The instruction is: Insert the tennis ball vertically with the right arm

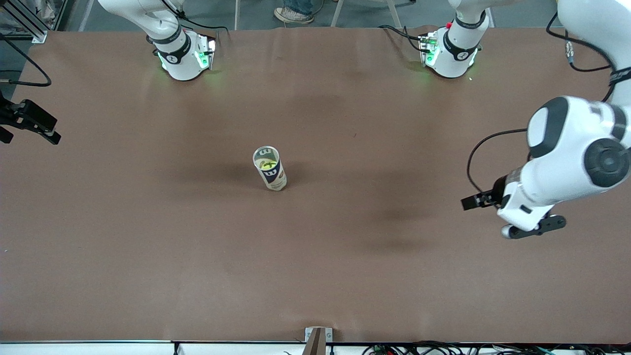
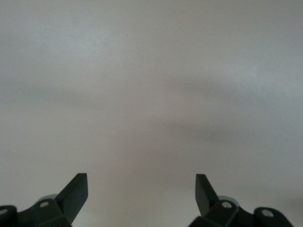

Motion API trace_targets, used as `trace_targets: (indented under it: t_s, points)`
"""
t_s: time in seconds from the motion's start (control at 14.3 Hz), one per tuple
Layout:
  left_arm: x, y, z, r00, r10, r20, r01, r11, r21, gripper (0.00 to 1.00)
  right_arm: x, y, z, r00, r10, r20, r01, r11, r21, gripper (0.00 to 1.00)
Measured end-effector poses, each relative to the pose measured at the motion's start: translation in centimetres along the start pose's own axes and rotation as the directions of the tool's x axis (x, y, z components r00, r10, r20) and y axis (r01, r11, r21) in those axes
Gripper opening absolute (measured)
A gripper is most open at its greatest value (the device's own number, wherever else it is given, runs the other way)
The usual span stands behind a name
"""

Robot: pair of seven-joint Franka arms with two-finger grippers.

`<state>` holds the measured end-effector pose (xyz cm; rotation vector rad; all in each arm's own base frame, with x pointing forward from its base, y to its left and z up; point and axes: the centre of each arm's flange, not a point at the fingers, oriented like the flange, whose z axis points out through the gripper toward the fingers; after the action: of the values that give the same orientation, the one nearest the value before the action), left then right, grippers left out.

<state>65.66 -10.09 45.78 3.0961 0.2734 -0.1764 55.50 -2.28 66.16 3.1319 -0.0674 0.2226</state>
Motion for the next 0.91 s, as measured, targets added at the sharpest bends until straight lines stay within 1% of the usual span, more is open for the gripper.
trace_targets:
  t_s: [0.21,0.35,0.56,0.77,0.91]
  points:
    - [-1.4,-1.9,-4.5,0.988,0.151,0.036,-0.151,0.988,0.013,1.00,0.0,0.2,0.0,1.000,0.004,-0.001,-0.004,1.000,0.005,1.00]
    - [-2.4,-1.3,-6.3,0.976,0.213,0.030,-0.214,0.977,0.016,1.00,0.0,-0.1,0.0,1.000,0.000,-0.002,0.000,1.000,0.005,1.00]
    - [-4.6,-0.6,-10.3,0.971,0.239,-0.027,-0.238,0.971,0.022,1.00,0.0,-0.3,0.0,1.000,-0.004,-0.002,0.004,1.000,0.006,1.00]
    - [-7.6,-1.6,-13.9,0.970,0.240,-0.027,-0.239,0.970,0.038,1.00,0.0,-0.6,0.0,1.000,-0.009,-0.002,0.009,1.000,0.007,1.00]
    - [-9.1,-1.7,-14.8,0.970,0.243,-0.028,-0.242,0.969,0.046,1.00,0.0,-0.8,0.0,1.000,-0.013,-0.002,0.013,1.000,0.007,1.00]
